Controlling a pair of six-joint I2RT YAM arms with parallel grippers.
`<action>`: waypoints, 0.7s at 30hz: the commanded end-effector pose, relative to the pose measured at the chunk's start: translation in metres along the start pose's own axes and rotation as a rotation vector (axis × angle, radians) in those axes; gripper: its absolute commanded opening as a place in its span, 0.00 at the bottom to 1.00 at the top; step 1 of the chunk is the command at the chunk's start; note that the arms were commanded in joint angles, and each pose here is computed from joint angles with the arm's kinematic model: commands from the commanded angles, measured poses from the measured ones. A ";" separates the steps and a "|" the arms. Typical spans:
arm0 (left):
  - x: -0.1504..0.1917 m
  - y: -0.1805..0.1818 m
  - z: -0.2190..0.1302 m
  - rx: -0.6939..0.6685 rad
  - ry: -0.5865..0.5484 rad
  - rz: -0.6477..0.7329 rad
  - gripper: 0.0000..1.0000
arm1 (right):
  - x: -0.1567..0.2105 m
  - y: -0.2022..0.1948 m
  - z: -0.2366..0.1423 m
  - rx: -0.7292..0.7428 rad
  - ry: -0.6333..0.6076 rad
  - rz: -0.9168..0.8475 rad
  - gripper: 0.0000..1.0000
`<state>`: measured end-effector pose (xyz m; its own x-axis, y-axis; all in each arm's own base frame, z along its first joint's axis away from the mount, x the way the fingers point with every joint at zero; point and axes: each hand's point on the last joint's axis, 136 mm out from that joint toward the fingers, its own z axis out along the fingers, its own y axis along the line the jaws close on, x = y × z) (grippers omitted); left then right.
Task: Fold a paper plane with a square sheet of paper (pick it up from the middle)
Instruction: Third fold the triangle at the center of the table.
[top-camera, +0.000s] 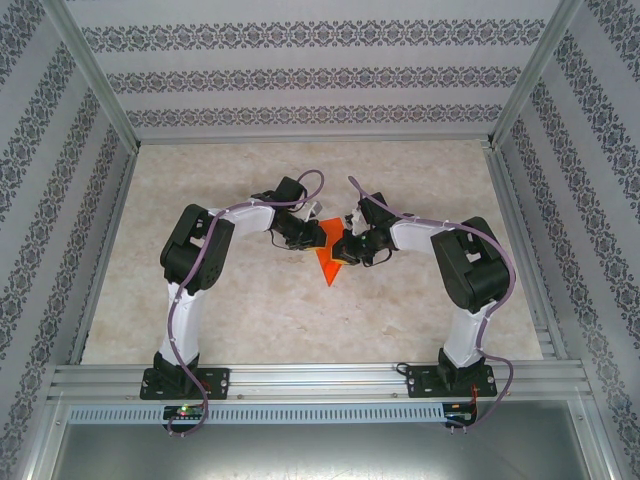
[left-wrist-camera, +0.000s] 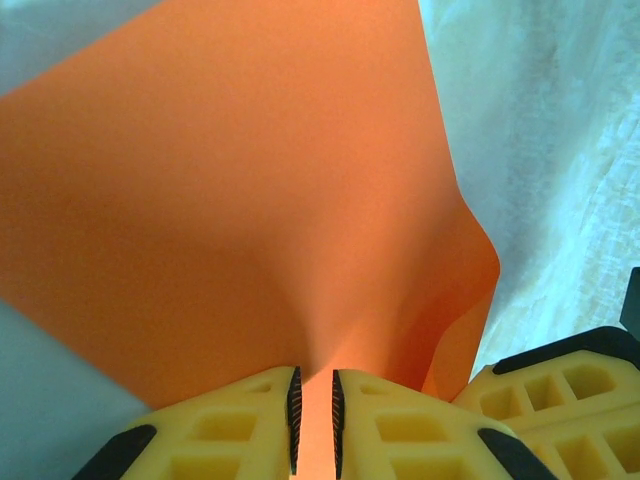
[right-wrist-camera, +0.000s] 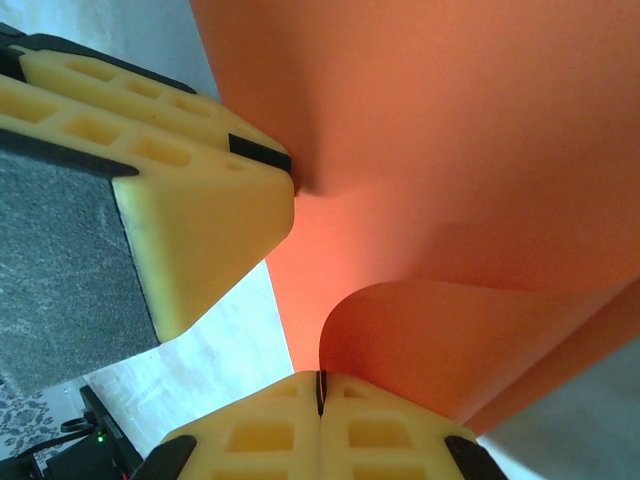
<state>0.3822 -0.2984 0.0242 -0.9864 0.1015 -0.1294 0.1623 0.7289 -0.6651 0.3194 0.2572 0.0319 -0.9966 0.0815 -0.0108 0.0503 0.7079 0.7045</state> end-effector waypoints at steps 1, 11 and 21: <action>0.005 0.007 0.001 -0.001 0.014 -0.029 0.21 | -0.003 -0.002 0.004 0.030 -0.016 -0.003 0.05; 0.007 0.009 0.003 0.003 0.019 -0.035 0.21 | -0.001 -0.009 0.010 0.050 -0.004 0.004 0.06; 0.007 0.010 0.005 0.008 0.023 -0.038 0.22 | -0.001 -0.013 0.015 0.057 0.006 0.007 0.07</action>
<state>0.3811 -0.3002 0.0249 -0.9860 0.1050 -0.1296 0.1653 0.7179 -0.6762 0.3194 0.2550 0.0188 -0.9960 0.0894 -0.0018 0.0646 0.7338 0.6763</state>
